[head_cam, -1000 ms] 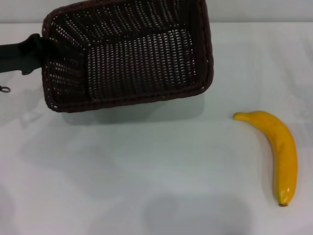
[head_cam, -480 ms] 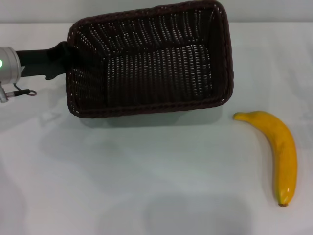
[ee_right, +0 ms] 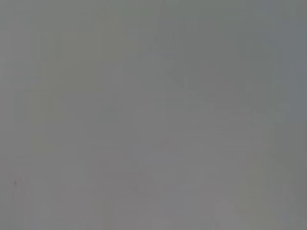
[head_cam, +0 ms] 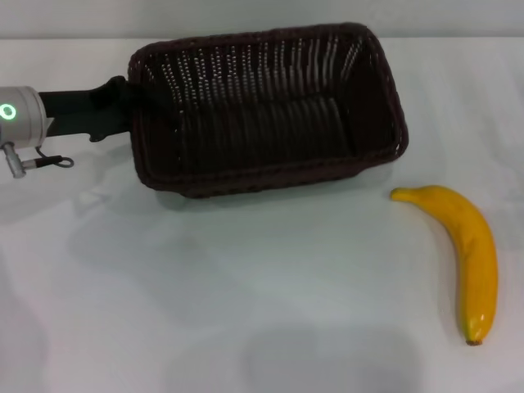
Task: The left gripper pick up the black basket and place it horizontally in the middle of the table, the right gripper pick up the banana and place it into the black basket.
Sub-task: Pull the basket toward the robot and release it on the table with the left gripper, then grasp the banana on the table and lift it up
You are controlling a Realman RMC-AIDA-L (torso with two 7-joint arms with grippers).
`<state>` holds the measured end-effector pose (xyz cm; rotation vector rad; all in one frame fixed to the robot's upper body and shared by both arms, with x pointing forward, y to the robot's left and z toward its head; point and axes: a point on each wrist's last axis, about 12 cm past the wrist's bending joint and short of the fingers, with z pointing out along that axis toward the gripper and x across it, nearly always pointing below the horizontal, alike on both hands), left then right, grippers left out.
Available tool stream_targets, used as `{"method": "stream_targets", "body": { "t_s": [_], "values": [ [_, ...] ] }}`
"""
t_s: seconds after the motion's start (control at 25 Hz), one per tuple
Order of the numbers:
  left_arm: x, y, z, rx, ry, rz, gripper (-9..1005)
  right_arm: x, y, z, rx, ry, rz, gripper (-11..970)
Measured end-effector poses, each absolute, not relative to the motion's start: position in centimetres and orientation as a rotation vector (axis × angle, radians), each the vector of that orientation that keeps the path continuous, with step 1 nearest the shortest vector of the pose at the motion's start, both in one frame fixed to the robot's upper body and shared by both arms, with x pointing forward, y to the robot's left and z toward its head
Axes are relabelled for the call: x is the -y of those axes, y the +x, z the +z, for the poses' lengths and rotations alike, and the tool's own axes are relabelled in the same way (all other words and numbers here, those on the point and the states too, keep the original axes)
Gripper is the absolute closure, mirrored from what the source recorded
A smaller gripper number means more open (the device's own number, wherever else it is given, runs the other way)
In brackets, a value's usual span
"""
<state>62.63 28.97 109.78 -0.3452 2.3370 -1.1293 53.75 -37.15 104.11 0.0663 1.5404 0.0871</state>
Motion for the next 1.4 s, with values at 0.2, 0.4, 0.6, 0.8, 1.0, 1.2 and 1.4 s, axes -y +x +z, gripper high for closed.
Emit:
{"method": "stream_targets", "body": {
  "t_s": [0.2, 0.4, 0.6, 0.8, 1.0, 1.2, 1.4],
  "values": [
    [-29.0, 62.4, 110.0, -2.292, -0.286, -1.146, 501, 37.2, 53.7, 104.1, -1.541, 0.068, 0.087, 117],
    [-29.6, 62.3, 110.0, -2.286, -0.246, -1.114, 352, 37.2, 53.6, 104.0, -1.542, 0.072, 0.088, 118],
    [-30.9, 61.9, 110.1, -2.255, -0.223, -1.06, 288, 37.3, 53.6, 104.1, -1.539, 0.073, 0.089, 118],
    [-32.8, 60.6, 110.3, -2.148, -0.226, -1.065, 226, 37.4, 53.5, 104.3, -1.518, 0.101, 0.103, 117],
    [-35.7, 56.7, 109.2, -1.812, -0.26, -1.028, 175, 38.2, 53.2, 104.9, -1.467, 0.25, 0.266, 117],
    [-37.5, 52.7, 107.1, -1.605, -0.334, -0.853, 150, 39.4, 53.6, 107.1, -1.458, 0.242, 0.498, 121],
    [-37.6, 50.0, 105.0, -1.457, -0.387, -0.712, 153, 40.6, 54.9, 110.5, -1.523, 0.124, 0.706, 122]
  ]
}}
